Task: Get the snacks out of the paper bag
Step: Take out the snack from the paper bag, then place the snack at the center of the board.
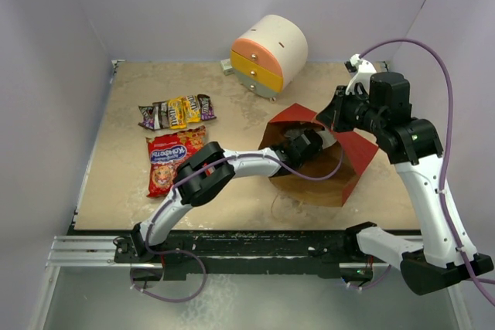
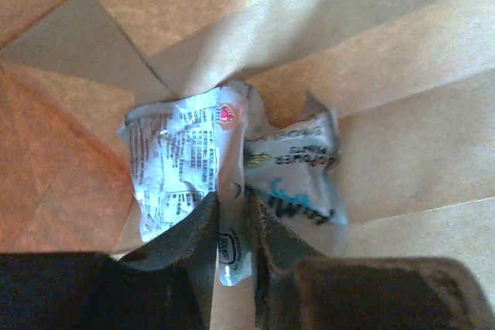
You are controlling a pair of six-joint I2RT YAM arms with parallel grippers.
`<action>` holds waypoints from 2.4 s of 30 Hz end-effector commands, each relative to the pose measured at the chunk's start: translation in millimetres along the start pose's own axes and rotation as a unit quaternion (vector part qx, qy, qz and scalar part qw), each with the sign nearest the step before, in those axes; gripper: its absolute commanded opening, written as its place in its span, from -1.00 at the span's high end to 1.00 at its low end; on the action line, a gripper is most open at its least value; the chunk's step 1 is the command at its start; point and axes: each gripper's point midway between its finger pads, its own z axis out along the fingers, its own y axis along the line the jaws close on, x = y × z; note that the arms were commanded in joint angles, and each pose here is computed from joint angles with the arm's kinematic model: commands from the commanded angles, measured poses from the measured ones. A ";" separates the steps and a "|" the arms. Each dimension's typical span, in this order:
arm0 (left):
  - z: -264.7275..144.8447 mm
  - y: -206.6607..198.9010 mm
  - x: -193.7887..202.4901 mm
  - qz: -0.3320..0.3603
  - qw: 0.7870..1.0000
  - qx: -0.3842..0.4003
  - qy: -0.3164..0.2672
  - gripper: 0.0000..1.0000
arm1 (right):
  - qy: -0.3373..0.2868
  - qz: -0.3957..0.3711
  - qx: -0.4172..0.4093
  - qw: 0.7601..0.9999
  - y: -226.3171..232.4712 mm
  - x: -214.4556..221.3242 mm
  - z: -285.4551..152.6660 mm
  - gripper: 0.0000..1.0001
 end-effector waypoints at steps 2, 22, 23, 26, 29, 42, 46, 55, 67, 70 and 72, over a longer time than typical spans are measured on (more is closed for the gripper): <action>-15.9 17.1 -36.7 -0.021 0.999 0.001 -0.027 0.62 | -0.042 -0.019 -0.023 0.999 13.6 -19.9 -16.7 1.00; -194.6 -22.2 -83.1 -0.143 0.962 0.228 -0.037 1.00 | -0.111 -0.030 -0.022 0.993 9.6 -26.2 -21.5 1.00; -204.9 -24.0 -85.2 -0.151 0.957 0.245 -0.039 1.00 | -0.116 -0.030 -0.021 0.993 9.1 -26.9 -21.3 1.00; -238.0 -21.1 -91.1 -0.174 0.942 0.282 -0.046 1.00 | -0.128 -0.036 -0.017 0.991 7.1 -30.4 -20.8 1.00; -273.0 -15.1 -93.8 -0.187 0.929 0.315 -0.058 1.00 | -0.134 -0.041 0.002 0.990 0.1 -33.7 -18.9 1.00; -384.9 180.2 -94.2 -0.240 0.962 0.028 -0.131 1.00 | -0.140 -0.052 0.004 0.989 -3.4 -37.4 -7.5 1.00; -371.9 238.8 -63.8 -0.224 0.961 -0.146 -0.065 1.00 | -0.128 -0.059 -0.005 0.990 -1.9 -34.1 -0.2 1.00; -282.9 260.3 -12.3 -0.279 0.952 -0.125 0.025 1.00 | -0.102 -0.072 -0.032 0.992 5.4 -24.6 10.8 1.00; -165.5 212.1 55.6 -0.080 0.989 -0.028 0.119 1.00 | -0.114 -0.103 -0.015 0.988 8.1 -28.9 4.3 1.00; -150.0 195.8 70.0 -0.017 0.993 0.017 0.119 1.00 | -0.119 -0.104 -0.005 0.987 5.0 -30.1 0.1 1.00; -141.4 190.6 72.7 0.012 0.995 0.032 0.099 1.00 | -0.124 -0.105 -0.002 0.987 4.8 -31.6 -3.5 1.00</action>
